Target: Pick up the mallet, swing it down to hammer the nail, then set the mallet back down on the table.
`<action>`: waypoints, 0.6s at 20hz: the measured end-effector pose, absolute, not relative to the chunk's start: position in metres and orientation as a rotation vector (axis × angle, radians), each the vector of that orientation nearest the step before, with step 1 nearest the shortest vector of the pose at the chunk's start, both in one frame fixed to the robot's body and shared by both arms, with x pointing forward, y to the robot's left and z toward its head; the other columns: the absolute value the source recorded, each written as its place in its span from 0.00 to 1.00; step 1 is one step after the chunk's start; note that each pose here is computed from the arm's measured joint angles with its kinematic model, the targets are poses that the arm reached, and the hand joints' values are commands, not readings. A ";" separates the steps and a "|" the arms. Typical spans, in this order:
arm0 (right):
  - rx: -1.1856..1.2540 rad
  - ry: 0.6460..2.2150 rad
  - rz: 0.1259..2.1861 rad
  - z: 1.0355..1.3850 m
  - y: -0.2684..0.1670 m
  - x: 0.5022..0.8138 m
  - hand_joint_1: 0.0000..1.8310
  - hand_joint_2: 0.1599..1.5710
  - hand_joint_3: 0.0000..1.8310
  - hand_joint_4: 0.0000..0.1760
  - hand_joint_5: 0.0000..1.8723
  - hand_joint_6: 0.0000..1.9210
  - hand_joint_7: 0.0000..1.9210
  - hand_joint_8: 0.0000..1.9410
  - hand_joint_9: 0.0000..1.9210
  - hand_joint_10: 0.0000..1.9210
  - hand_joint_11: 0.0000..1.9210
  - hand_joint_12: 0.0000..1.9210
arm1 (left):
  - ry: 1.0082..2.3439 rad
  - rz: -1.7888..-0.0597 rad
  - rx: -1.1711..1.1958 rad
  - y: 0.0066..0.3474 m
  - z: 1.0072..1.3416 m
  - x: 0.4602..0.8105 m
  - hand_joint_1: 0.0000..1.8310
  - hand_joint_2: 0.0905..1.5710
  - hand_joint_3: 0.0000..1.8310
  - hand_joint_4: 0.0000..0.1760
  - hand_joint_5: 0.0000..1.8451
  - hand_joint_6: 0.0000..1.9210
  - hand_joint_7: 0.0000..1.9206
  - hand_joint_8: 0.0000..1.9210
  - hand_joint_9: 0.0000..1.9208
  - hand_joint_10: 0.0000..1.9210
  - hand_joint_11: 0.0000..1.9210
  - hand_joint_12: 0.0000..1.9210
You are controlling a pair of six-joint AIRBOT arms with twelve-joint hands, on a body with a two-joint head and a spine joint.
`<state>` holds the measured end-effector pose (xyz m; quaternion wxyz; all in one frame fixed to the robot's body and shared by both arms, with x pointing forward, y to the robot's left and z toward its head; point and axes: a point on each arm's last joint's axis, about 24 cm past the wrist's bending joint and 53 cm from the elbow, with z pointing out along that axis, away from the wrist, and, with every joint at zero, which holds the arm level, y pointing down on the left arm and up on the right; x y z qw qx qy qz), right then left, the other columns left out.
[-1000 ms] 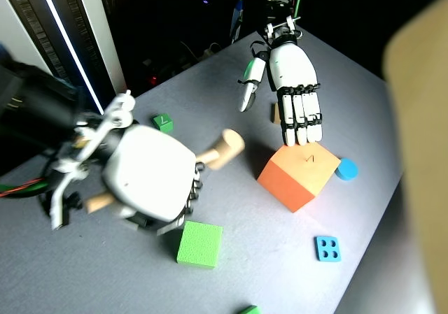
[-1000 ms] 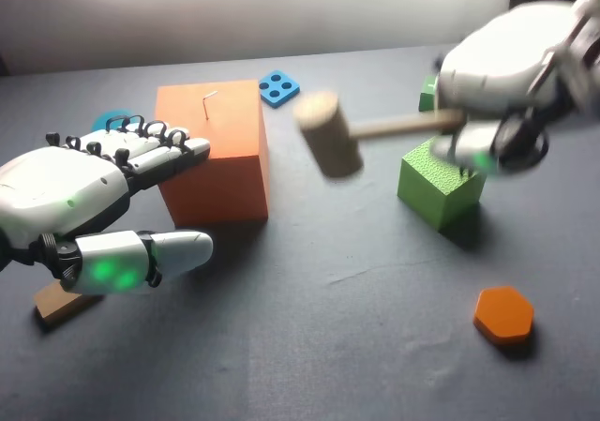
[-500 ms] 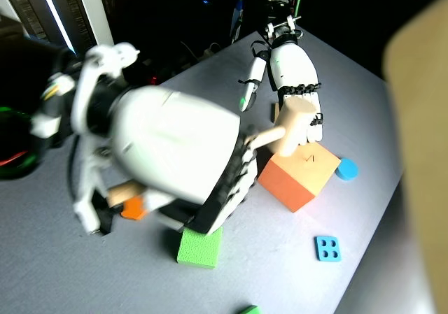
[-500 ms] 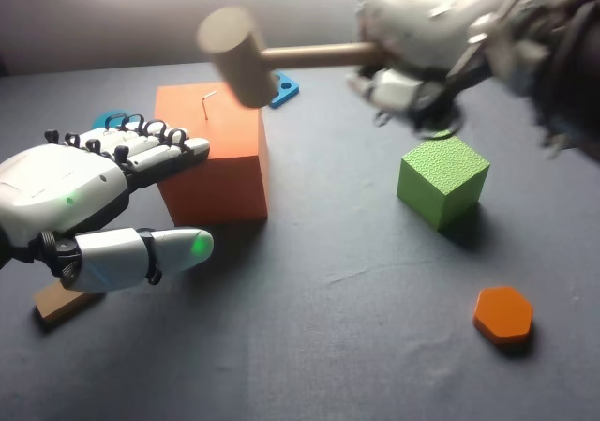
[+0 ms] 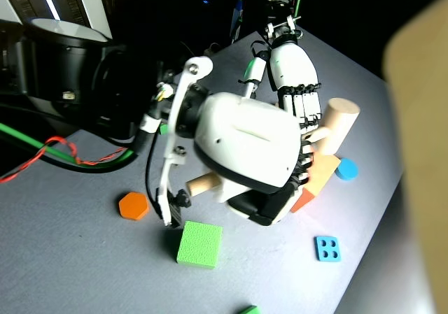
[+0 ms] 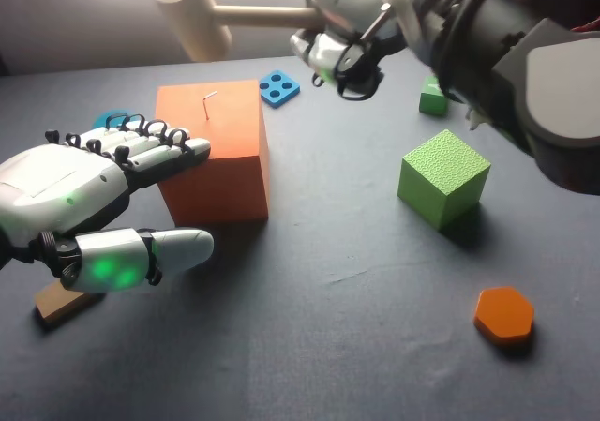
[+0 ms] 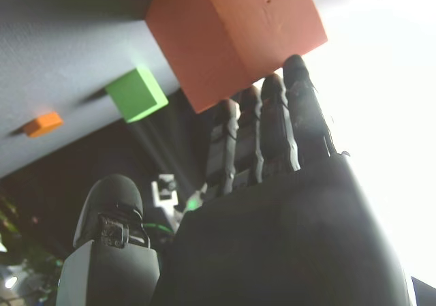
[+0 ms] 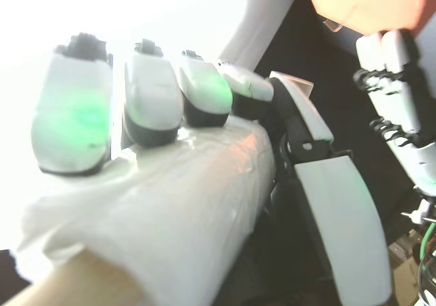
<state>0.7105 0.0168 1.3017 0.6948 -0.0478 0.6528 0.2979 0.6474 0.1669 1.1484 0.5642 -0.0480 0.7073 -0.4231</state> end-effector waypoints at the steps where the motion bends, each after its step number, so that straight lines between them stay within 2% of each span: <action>1: -0.108 1.459 0.670 1.301 0.019 0.711 0.12 1.00 0.03 0.00 0.60 1.00 0.71 1.00 0.77 1.00 0.82 1.00 | 1.664 -0.996 -0.114 0.167 1.148 0.647 0.00 0.76 0.00 0.00 0.12 0.00 0.10 0.00 0.09 0.00 0.06 0.02; 5: -0.088 1.461 0.667 1.299 0.018 0.717 0.15 1.00 0.02 0.00 0.61 1.00 0.72 1.00 0.77 1.00 0.83 1.00 | 1.665 -0.995 -0.113 0.167 1.148 0.647 0.00 0.75 0.00 0.00 0.11 0.00 0.10 0.00 0.09 0.00 0.06 0.02; 10: -0.075 1.530 0.688 1.264 0.022 0.723 0.14 1.00 0.02 0.00 0.60 1.00 0.73 1.00 0.78 1.00 0.83 1.00 | 1.667 -0.992 -0.111 0.167 1.148 0.647 0.00 0.76 0.00 0.00 0.12 0.00 0.11 0.00 0.09 0.00 0.07 0.02; 12: -0.045 1.579 0.687 1.242 0.018 0.728 0.10 1.00 0.04 0.00 0.61 1.00 0.72 1.00 0.77 1.00 0.83 1.00 | 1.667 -0.992 -0.111 0.167 1.148 0.647 0.00 0.76 0.00 0.00 0.12 0.00 0.10 0.00 0.09 0.00 0.06 0.02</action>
